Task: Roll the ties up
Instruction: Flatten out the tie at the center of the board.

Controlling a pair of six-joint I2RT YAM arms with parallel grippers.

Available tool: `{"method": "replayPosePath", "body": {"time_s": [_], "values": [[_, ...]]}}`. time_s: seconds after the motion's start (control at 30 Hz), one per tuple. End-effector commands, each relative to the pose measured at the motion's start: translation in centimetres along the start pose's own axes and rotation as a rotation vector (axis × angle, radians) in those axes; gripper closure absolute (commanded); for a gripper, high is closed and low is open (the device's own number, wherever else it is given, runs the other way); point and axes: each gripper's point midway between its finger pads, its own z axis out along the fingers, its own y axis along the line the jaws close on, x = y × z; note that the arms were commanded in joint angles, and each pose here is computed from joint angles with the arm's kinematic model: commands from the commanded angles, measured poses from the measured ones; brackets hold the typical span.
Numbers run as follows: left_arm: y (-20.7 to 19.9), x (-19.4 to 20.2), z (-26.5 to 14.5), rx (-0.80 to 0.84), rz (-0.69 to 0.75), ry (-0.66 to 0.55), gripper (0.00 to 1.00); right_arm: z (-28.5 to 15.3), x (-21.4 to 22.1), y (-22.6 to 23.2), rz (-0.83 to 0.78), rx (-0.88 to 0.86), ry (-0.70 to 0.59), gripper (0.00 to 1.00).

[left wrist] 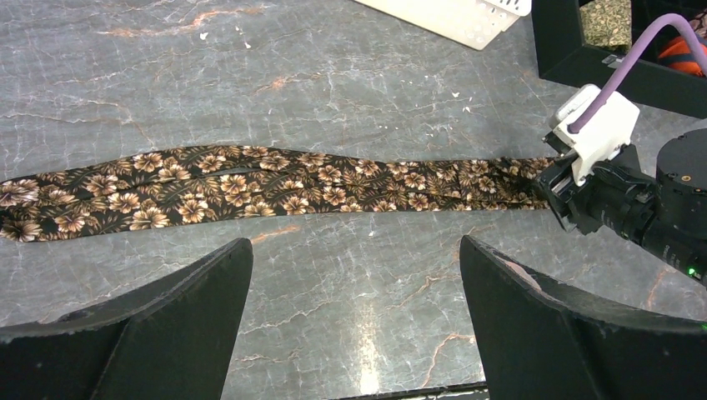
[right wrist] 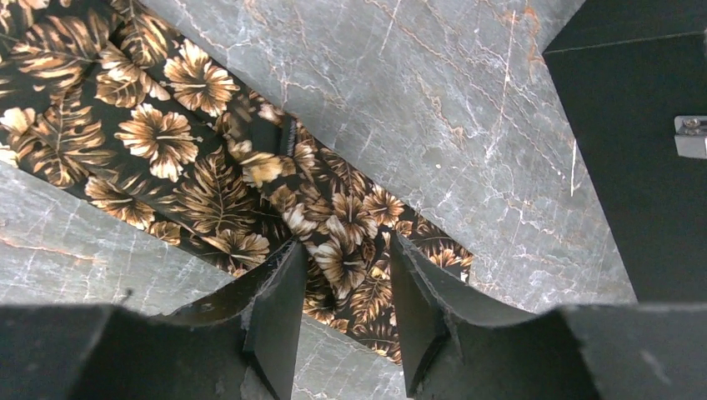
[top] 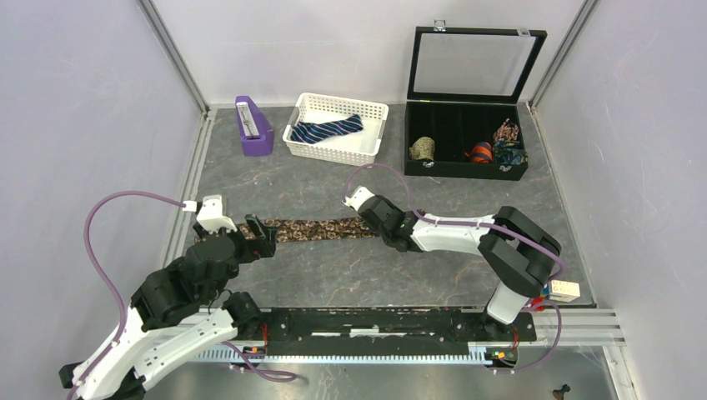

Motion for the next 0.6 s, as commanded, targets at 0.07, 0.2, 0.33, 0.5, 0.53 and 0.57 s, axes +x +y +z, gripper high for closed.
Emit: {"method": "replayPosePath", "body": {"time_s": [0.07,0.2,0.33,0.5,0.53,0.57], "values": [[-0.1,-0.8,-0.2,0.001,-0.021,-0.017,0.00,-0.8,-0.8,-2.1,0.054,0.099,-0.058,0.72],[-0.1,-0.7,-0.2,0.001,-0.024,-0.017,0.00,-0.6,-0.2,-2.0,0.088,0.095,-0.067,0.80],[-0.1,-0.7,-0.2,0.000,-0.023,-0.017,0.00,-0.5,0.8,-2.2,0.115,0.104,-0.054,0.91],[-0.1,-0.7,-0.2,-0.001,-0.022,-0.015,0.00,-0.7,1.8,-3.4,0.304,0.130,-0.135,0.97],[-0.1,-0.7,-0.2,-0.003,-0.022,-0.014,0.00,-0.8,2.2,-3.7,0.362,0.128,-0.159,0.97],[-0.1,-0.7,-0.2,-0.002,-0.022,-0.014,0.00,-0.7,2.7,-3.5,0.408,0.114,-0.183,0.97]]}}
